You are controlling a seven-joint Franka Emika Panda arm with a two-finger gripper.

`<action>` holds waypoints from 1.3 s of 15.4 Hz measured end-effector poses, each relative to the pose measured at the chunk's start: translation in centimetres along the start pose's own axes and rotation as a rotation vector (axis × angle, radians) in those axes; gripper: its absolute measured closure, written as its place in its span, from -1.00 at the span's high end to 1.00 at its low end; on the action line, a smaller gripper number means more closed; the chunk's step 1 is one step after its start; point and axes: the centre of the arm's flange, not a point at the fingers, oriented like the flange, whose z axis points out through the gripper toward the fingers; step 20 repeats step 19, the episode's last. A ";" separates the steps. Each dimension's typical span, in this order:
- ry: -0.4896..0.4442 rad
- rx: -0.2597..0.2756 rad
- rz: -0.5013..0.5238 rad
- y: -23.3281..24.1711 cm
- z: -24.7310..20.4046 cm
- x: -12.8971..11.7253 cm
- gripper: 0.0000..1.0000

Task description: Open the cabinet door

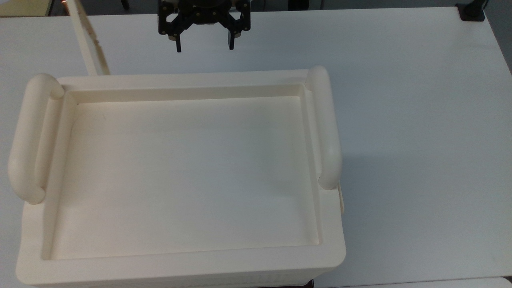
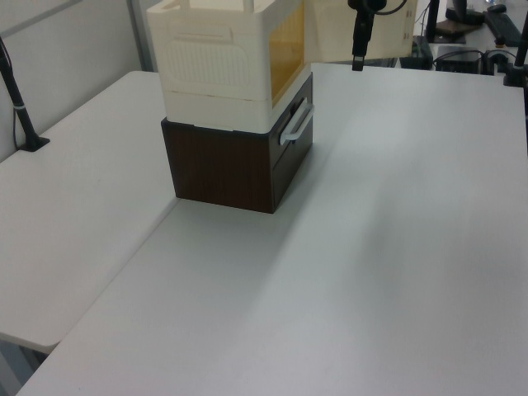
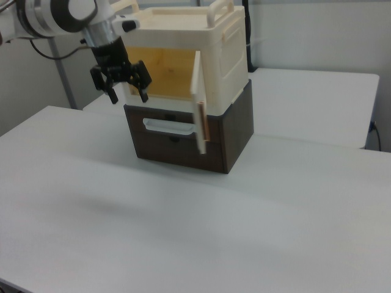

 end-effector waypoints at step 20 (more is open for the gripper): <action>-0.075 0.076 0.122 3.4 2.2 -3.6 1.00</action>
